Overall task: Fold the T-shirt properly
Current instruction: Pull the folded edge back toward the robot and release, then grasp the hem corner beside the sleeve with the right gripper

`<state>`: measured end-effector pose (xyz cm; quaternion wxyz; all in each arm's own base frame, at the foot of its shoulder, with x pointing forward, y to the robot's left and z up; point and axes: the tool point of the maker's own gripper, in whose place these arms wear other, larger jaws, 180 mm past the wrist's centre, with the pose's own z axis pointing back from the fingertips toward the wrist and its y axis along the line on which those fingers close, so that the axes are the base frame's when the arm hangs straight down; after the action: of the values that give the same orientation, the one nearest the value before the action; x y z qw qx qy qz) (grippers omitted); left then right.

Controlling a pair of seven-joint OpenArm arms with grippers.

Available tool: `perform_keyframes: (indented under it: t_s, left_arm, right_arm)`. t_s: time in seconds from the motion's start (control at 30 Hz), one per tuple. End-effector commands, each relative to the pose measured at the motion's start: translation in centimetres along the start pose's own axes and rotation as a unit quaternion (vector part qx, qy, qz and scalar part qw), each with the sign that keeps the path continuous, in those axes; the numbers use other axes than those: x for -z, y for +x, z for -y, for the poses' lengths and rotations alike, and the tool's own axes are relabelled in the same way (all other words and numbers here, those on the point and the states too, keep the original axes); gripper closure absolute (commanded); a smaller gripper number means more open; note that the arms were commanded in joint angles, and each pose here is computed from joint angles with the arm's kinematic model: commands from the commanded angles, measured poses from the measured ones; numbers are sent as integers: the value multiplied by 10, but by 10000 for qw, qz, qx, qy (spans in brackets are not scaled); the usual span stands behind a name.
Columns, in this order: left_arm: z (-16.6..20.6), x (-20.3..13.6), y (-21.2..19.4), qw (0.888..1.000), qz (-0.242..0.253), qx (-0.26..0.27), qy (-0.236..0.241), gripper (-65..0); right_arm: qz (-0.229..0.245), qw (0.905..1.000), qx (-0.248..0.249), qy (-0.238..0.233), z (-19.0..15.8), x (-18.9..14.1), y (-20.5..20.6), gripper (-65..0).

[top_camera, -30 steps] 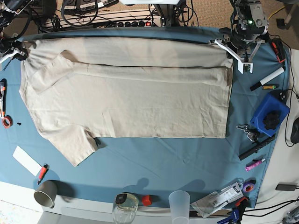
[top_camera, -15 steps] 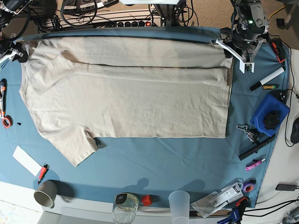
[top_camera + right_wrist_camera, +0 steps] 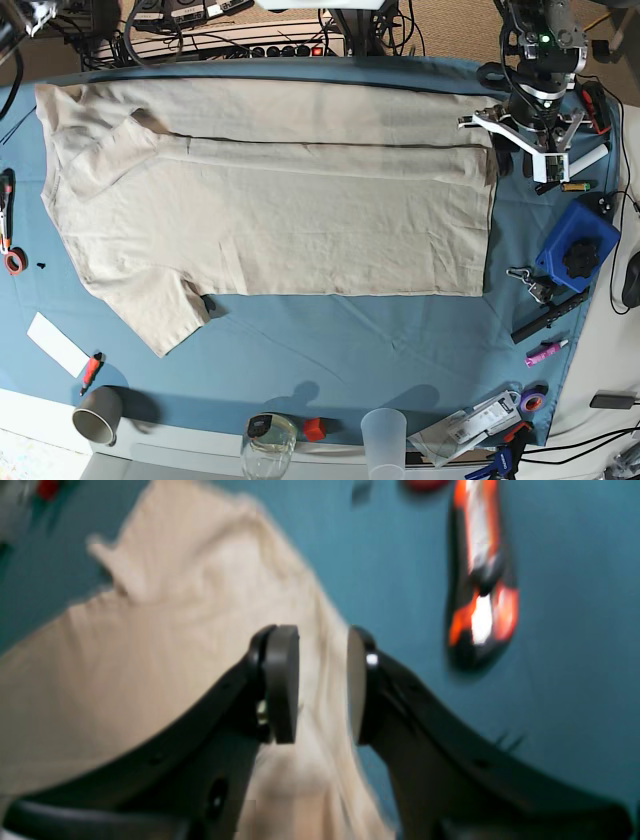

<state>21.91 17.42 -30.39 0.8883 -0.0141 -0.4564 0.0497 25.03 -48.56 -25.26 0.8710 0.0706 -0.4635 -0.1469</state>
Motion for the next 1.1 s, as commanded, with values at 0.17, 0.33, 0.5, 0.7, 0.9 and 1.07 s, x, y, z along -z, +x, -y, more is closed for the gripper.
perform_keyframes:
  t_s: [0.17, 0.33, 0.5, 0.7, 0.9, 1.07]
  left_arm:
    - [2, 7, 17, 9996, 283, -20, -53, -226]
    - [20, 6, 21, 9978, 362, 115, -537, -226]
    - [43, 8, 19, 9950, 325, 356, -870, -226]
    - [69, 16, 19, 9922, 336, 612, -1033, -226]
    - [70, 27, 5, 9929, 115, 634, -1005, -226]
    - [70, 27, 5, 9928, 119, 634, -1006, -226]
  right_arm:
    - [647, 9970, -341, -253, -6, 9, 60, -173]
    - [546, 9936, -878, -449, -28, 49, 69, -173]
    - [272, 9809, -1695, -911, -50, 87, 80, -172]
    - [152, 9686, -2168, -1210, -70, 108, 100, -172]
    - [14, 9848, -1382, -1049, -50, 133, 96, -172]
    - [-158, 9965, -732, -374, -55, 153, 80, -172]
